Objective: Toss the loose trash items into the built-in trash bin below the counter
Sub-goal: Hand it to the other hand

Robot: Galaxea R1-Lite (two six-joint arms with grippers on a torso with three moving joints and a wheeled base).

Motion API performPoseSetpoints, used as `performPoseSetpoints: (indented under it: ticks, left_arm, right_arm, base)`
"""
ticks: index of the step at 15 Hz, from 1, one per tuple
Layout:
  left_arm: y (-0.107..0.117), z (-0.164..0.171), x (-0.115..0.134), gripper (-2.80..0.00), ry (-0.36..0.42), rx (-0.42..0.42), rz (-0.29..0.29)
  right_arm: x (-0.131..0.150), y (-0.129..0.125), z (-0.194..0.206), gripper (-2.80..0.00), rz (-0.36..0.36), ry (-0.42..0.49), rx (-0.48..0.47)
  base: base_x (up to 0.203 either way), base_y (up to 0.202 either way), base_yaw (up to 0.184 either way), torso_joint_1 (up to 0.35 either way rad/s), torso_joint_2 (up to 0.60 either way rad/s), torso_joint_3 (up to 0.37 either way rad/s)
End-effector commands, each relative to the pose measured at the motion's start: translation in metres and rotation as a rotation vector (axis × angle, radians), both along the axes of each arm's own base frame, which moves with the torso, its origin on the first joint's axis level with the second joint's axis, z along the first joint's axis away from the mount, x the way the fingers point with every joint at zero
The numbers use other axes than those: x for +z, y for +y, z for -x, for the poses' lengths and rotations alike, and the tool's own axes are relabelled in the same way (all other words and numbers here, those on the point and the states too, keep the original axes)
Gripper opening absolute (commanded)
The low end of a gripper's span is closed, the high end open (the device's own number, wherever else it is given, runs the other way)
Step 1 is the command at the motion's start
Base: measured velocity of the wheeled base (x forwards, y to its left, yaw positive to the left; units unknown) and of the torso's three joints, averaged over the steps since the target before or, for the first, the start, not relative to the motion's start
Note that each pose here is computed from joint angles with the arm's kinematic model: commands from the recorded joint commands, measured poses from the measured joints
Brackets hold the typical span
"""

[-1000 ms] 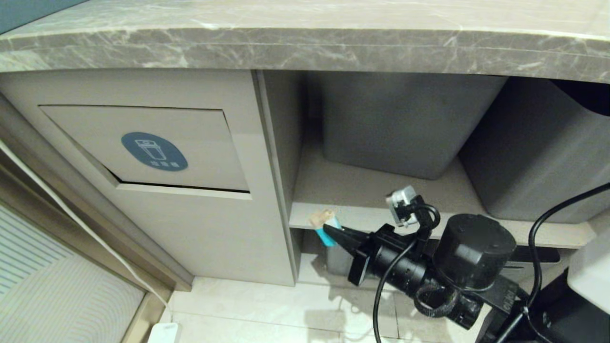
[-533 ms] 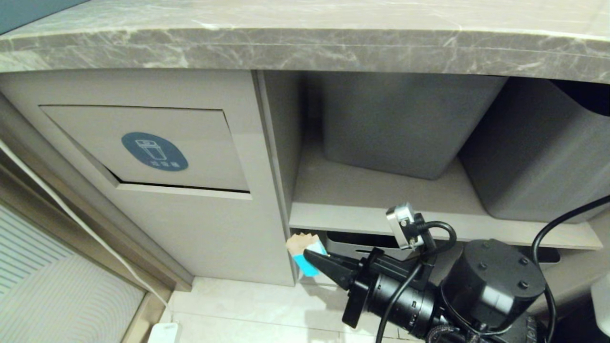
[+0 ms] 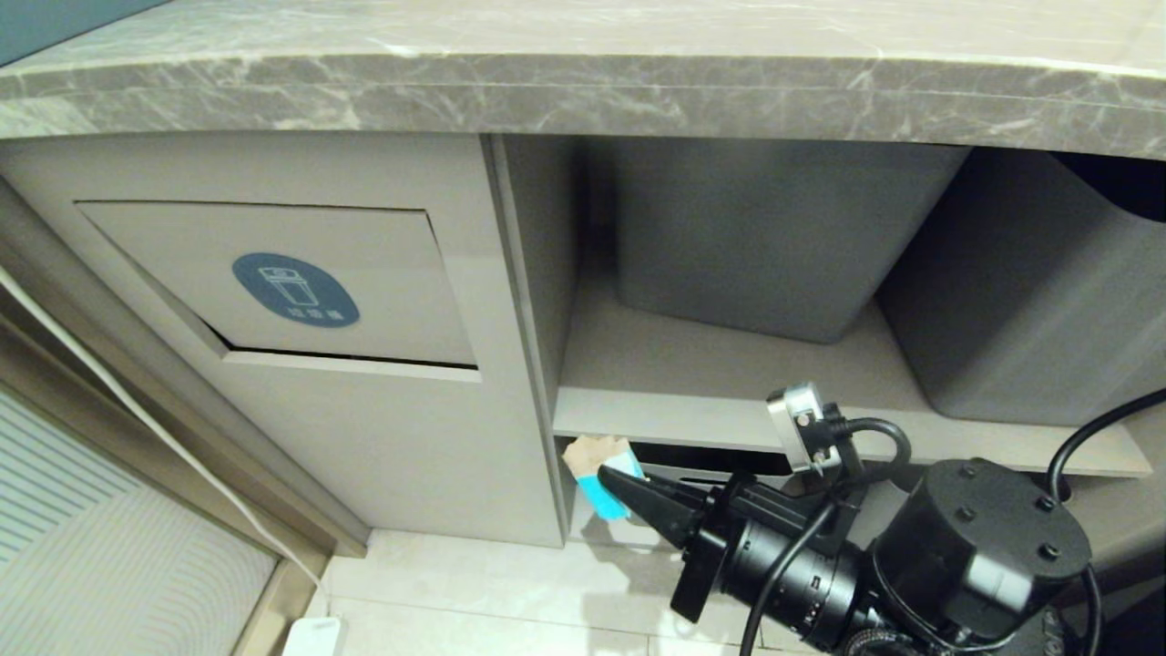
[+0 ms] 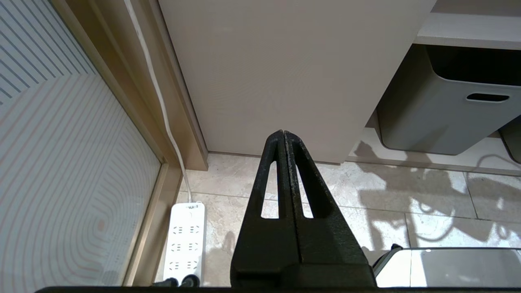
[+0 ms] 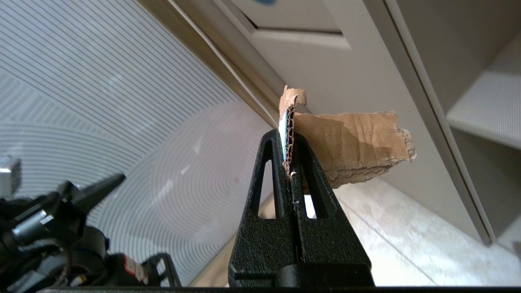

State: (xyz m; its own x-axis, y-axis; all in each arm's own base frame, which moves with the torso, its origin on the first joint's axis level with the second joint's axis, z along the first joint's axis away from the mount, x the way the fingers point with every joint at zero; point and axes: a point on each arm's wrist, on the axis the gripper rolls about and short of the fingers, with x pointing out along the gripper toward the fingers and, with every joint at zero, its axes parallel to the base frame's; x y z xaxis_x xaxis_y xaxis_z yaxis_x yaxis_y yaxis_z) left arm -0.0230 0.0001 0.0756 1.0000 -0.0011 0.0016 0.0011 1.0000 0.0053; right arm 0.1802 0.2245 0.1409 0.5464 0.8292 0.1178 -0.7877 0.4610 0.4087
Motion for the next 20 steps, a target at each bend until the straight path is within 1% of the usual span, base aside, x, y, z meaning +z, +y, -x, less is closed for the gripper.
performPoseSetpoints:
  ticks: [1, 2, 5, 7, 9, 10, 11, 12, 13, 14, 15, 16, 17, 18, 19, 20]
  left_arm:
    - [0.000, 0.000, 0.000, -2.80, -0.004, 0.000, -0.001]
    - [0.000, 0.000, 0.000, 0.00, -0.004, 0.000, -0.001]
    - [0.000, 0.000, 0.000, 0.00, 0.002, 0.000, -0.001]
    - [0.000, 0.001, 0.002, 0.00, -0.011, 0.000, -0.001]
    - [0.000, 0.006, 0.024, 0.00, -0.066, -0.014, -0.005]
    - [-0.001, 0.009, 0.047, 0.00, -0.094, -0.035, -0.002]
    - [-0.001, 0.006, 0.070, 0.00, -0.091, -0.061, 0.015]
    - [-0.002, -0.003, 0.096, 0.00, -0.063, -0.098, 0.049]
    - [-0.003, -0.016, 0.121, 0.00, -0.025, -0.146, 0.094]
    - [-0.004, -0.032, 0.142, 0.00, 0.018, -0.210, 0.156]
    - [-0.007, -0.052, 0.157, 0.00, 0.084, -0.299, 0.236]
    - [-0.010, -0.069, 0.163, 0.00, 0.165, -0.407, 0.316]
    - [-0.014, -0.086, 0.163, 0.00, 0.261, -0.511, 0.388]
    - [-0.018, -0.099, 0.159, 0.00, 0.344, -0.587, 0.435]
    - [-0.024, -0.105, 0.155, 0.00, 0.404, -0.663, 0.452]
    - [-0.031, -0.106, 0.149, 0.00, 0.451, -0.746, 0.438]
  right_arm:
    - [0.008, 0.000, 0.000, -2.80, -0.030, -0.023, 0.002]
    - [0.008, 0.000, 0.001, -2.80, -0.027, -0.023, 0.006]
    - [0.009, 0.000, 0.001, -2.80, -0.031, -0.026, 0.013]
    - [0.016, -0.002, 0.004, -2.80, -0.048, -0.042, 0.032]
    - [0.017, -0.002, 0.008, -2.80, -0.051, -0.043, 0.043]
    - [0.019, -0.003, 0.008, -2.80, -0.061, -0.042, 0.045]
    - [0.020, -0.003, 0.008, -2.80, -0.073, -0.029, 0.049]
    - [0.020, -0.002, 0.008, -2.80, -0.077, -0.027, 0.053]
    - [0.022, 0.000, 0.007, -2.80, -0.084, -0.031, 0.055]
    - [0.023, 0.001, 0.006, -2.80, -0.089, -0.032, 0.057]
    - [0.026, 0.003, 0.004, -2.80, -0.105, -0.034, 0.077]
    - [0.027, 0.004, 0.005, -2.80, -0.107, -0.038, 0.108]
    - [0.029, 0.005, 0.005, -2.80, -0.110, -0.043, 0.138]
    - [0.031, 0.006, 0.005, -2.80, -0.118, -0.046, 0.159]
    - [0.032, 0.007, 0.005, -2.80, -0.123, -0.047, 0.180]
    - [0.033, 0.006, 0.005, -2.80, -0.129, -0.040, 0.194]
  base:
    - [0.000, 0.000, 0.000, 0.000, 0.00, 0.000]
    - [0.000, 0.000, 0.000, 0.000, 0.00, 0.000]
    - [0.000, 0.000, 0.000, 0.000, 0.00, 0.000]
    - [0.000, 0.000, 0.000, 0.000, 0.00, 0.000]
    - [0.000, 0.000, 0.000, 0.000, 0.00, 0.000]
    - [0.000, 0.000, 0.000, 0.000, 0.00, 0.000]
    - [0.000, 0.000, 0.000, 0.000, 0.00, 0.000]
    - [0.000, 0.000, 0.000, 0.000, 0.00, 0.000]
    - [0.000, 0.000, 0.000, 0.000, 0.00, 0.000]
    - [0.000, 0.000, 0.000, 0.000, 0.00, 0.000]
    - [0.000, 0.000, 0.000, 0.000, 0.00, 0.000]
    - [0.000, 0.000, 0.000, 0.000, 0.00, 0.000]
    - [0.000, 0.000, 0.000, 0.000, 0.00, 0.000]
    - [0.000, 0.000, 0.000, 0.000, 0.00, 0.000]
    - [0.000, 0.000, 0.000, 0.000, 0.00, 0.000]
    - [0.000, 0.000, 0.000, 0.000, 0.00, 0.000]
